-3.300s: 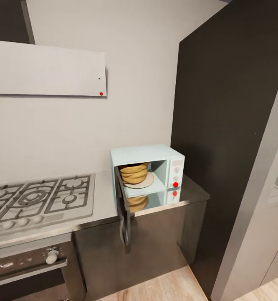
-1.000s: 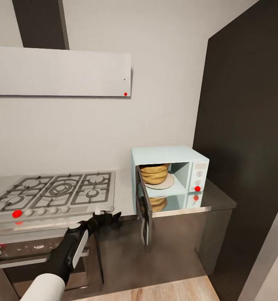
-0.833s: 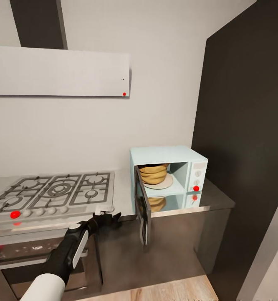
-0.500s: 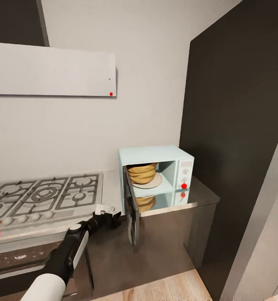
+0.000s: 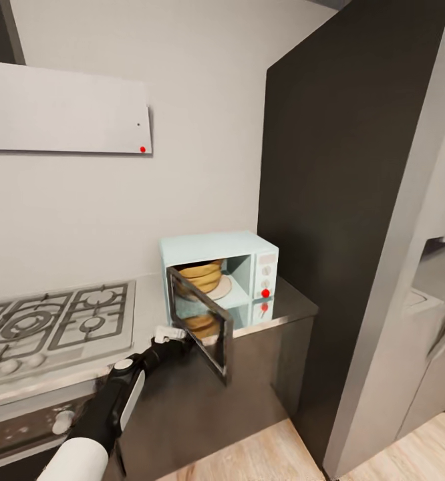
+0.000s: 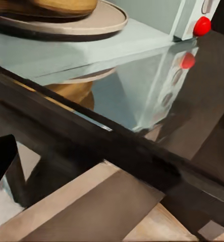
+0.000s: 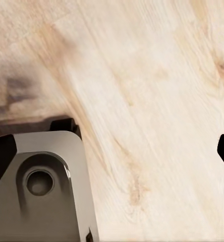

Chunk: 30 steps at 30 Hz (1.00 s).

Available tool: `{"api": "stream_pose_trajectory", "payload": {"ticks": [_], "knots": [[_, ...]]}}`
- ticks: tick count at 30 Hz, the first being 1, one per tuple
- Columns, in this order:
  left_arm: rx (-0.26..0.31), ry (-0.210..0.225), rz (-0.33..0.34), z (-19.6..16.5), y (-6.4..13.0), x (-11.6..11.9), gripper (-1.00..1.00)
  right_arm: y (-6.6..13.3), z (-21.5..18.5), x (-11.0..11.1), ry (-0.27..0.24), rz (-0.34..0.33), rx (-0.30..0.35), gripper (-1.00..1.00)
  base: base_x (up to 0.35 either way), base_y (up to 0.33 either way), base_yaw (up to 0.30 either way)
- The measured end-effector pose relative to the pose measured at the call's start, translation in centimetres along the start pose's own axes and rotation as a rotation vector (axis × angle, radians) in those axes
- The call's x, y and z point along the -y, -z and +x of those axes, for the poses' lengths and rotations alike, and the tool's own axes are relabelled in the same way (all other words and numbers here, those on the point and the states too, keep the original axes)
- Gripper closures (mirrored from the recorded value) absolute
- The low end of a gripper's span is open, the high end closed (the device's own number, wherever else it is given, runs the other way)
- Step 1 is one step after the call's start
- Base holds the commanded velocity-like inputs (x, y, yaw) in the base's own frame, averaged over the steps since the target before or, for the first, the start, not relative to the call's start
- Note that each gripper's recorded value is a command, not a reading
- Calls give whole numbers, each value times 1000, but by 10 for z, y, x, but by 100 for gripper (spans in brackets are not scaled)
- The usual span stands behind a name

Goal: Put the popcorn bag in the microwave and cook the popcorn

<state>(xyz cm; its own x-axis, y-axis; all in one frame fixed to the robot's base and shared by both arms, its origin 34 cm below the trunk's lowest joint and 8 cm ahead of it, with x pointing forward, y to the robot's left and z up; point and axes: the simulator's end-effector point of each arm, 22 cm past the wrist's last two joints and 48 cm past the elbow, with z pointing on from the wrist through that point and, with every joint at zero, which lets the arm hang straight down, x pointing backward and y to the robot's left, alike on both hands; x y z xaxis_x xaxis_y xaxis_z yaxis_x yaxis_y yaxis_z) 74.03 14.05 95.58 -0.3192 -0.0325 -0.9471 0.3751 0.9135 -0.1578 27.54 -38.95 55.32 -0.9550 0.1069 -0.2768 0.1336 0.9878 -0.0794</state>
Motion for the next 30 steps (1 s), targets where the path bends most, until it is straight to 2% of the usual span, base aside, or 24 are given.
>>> {"api": "stream_pose_trajectory", "payload": {"ticks": [3, 6, 8, 10, 17, 19, 21, 24, 28, 30], "knots": [[0, 7, 8, 1, -2, 6, -100, 0, 1, 0, 0, 0, -1, -100, 0, 0, -277], [3, 25, 33, 1, -7, 25, -100, 0, 2, 1, -1, 1, -2, -100, 0, 0, -277], [0, 19, 57, 1, -11, 41, -100, 0, 5, 1, -1, 1, -6, -100, 0, 0, -277], [-3, 9, 69, 1, -12, 48, -100, 1, 7, 2, 0, 2, -8, -100, 0, 0, -277], [-4, 2, 70, 0, -13, 50, -100, 1, 7, 2, 1, 3, -9, -100, 0, 0, -277], [-2, 4, 11, 0, -13, 38, -100, 1, 7, 2, 1, 2, -9, -100, 0, 0, -277], [3, 15, -100, -2, -15, 22, -100, 1, 7, 2, 1, 2, -9, -100, 0, 0, -249], [6, 8, -132, -5, -16, 24, -100, 1, 7, 0, 2, 0, -7, -100, 0, 0, -48], [4, -53, -229, -7, -18, 23, -100, 1, 6, 0, 3, 0, -6, -100, 0, 0, -5], [5, -84, -248, -9, -19, 28, -100, 1, 6, 0, 3, 0, -6, -100, 0, 0, 0]]}}
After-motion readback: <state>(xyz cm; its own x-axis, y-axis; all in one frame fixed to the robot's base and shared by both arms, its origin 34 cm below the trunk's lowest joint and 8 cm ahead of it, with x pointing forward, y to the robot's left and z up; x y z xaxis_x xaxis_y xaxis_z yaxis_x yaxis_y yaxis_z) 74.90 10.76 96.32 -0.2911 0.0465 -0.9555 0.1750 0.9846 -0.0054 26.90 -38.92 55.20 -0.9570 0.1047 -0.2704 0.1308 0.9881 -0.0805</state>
